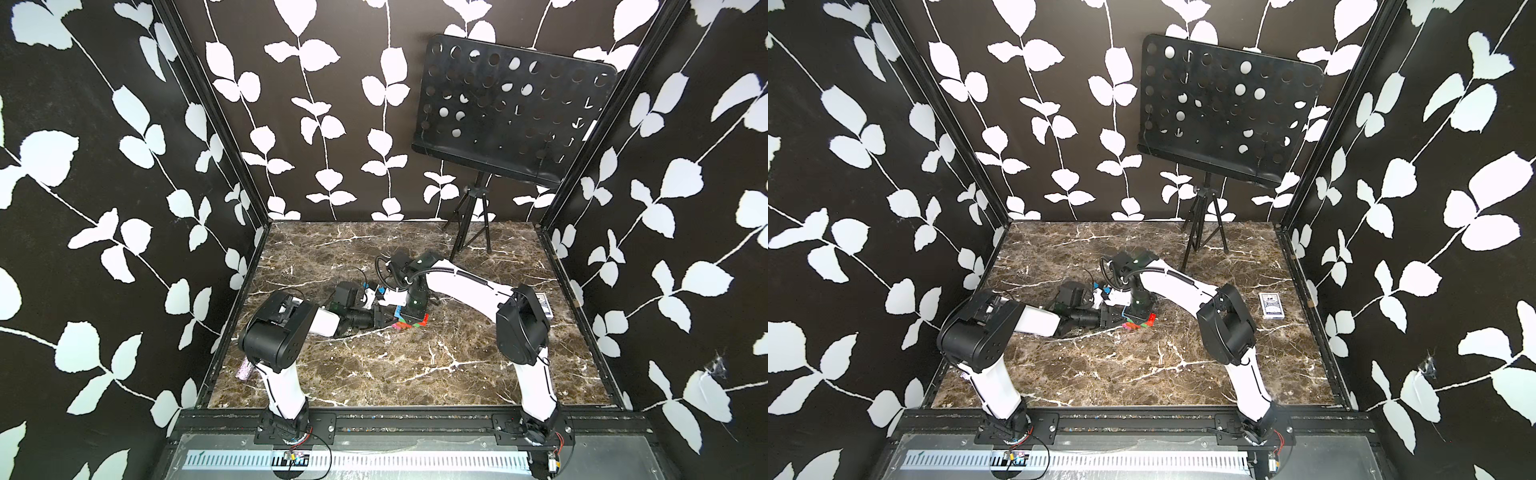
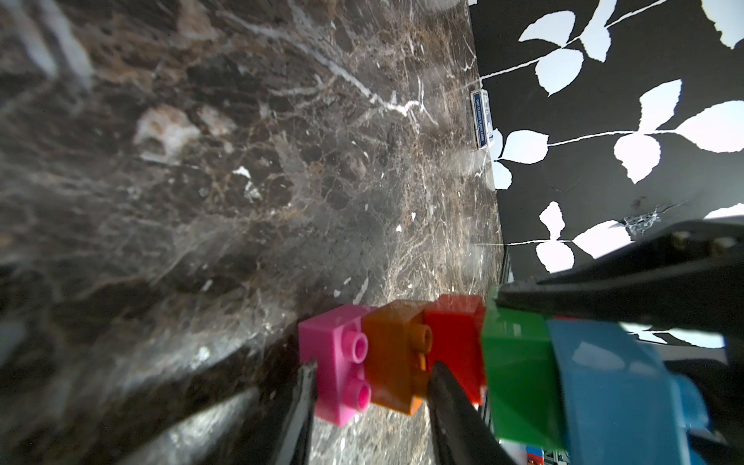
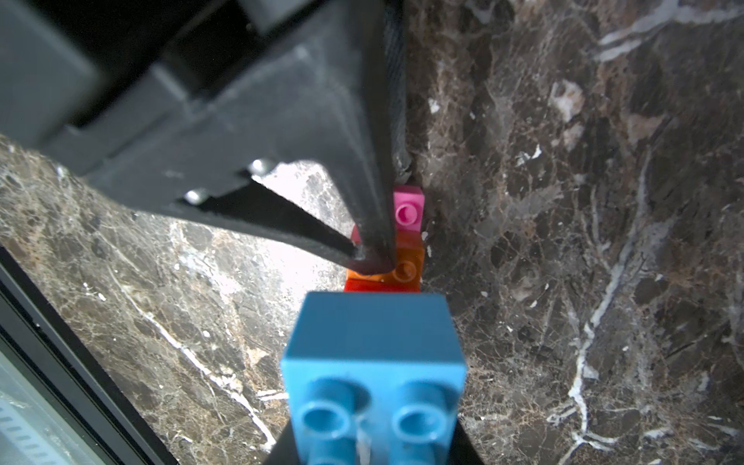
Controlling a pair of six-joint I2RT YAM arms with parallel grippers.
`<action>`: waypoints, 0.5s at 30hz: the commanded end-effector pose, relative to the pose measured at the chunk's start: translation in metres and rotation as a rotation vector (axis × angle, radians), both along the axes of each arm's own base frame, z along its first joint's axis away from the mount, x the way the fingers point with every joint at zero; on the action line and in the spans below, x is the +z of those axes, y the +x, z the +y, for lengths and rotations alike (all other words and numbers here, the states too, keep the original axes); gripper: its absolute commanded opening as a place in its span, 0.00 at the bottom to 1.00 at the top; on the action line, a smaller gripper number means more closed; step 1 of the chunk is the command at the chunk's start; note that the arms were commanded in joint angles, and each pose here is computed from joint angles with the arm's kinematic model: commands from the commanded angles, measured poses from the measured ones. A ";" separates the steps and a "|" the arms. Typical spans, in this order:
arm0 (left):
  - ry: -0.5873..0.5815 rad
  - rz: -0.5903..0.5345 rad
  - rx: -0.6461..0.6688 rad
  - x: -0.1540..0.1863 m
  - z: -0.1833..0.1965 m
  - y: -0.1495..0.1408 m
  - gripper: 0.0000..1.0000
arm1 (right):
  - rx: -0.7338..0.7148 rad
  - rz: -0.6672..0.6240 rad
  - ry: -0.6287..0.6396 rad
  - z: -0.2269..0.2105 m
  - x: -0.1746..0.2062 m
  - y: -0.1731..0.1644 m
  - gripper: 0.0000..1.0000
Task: Assemble the letter y with lego
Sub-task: Assemble the lego brick with the lego brick.
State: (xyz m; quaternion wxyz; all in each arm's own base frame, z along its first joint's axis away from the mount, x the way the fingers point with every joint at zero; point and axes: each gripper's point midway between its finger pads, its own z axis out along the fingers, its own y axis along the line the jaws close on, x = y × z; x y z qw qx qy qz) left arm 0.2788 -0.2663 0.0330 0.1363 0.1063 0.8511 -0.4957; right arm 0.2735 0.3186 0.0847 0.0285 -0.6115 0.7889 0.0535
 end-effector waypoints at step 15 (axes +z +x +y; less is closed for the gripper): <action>0.220 0.202 0.066 -0.065 0.029 -0.031 0.45 | -0.012 0.023 -0.063 -0.002 -0.030 -0.016 0.25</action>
